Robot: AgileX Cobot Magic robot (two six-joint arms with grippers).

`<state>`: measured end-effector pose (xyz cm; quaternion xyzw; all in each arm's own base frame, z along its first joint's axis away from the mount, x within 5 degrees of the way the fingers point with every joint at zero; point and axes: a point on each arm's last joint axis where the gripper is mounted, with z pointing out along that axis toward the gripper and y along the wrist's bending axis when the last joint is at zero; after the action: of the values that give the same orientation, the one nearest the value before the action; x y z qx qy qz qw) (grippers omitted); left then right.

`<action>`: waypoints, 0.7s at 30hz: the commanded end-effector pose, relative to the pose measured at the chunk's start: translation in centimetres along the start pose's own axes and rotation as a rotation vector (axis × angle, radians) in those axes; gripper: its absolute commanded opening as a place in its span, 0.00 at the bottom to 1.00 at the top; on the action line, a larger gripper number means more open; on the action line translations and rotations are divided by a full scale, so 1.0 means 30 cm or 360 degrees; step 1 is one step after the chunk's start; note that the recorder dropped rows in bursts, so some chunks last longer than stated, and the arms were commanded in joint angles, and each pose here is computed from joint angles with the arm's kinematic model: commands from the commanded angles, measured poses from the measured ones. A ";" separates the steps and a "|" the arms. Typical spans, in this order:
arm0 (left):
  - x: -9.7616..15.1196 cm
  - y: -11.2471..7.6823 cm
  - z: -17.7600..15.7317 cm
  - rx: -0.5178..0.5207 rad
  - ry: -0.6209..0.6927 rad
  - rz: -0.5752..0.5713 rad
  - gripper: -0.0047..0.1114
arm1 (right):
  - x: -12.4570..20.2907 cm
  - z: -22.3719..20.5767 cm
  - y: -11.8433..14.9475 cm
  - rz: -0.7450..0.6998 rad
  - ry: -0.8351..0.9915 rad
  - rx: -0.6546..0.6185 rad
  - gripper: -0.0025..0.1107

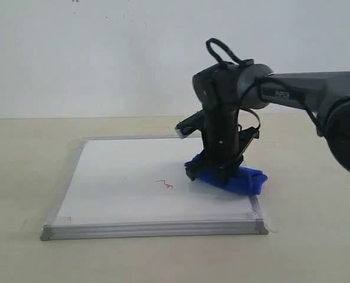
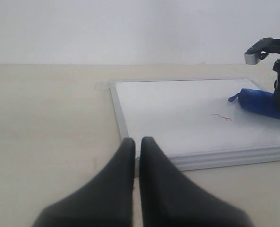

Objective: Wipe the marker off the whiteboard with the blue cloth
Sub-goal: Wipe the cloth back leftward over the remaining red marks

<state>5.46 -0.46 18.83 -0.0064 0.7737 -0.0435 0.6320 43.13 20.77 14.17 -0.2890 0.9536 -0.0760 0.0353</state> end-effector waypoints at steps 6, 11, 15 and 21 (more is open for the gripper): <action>0.002 0.000 0.000 -0.0002 -0.0005 0.0007 0.07 | -0.015 0.007 0.089 0.0068 -0.0053 -0.0288 0.02; 0.002 0.000 0.000 -0.0002 -0.0005 0.0007 0.07 | -0.068 -0.028 0.249 0.0018 -0.0304 -0.0445 0.02; 0.002 0.000 0.000 -0.0002 -0.0005 0.0007 0.07 | -0.067 -0.043 0.343 -0.0124 -0.0330 -0.0504 0.02; 0.002 0.000 0.000 -0.0002 -0.0005 0.0007 0.07 | -0.096 -0.041 0.306 -0.0113 -0.0477 -0.0375 0.02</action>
<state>5.46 -0.46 18.83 -0.0064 0.7737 -0.0435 0.6320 39.32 30.67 14.42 -0.3477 0.9264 0.0935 0.1104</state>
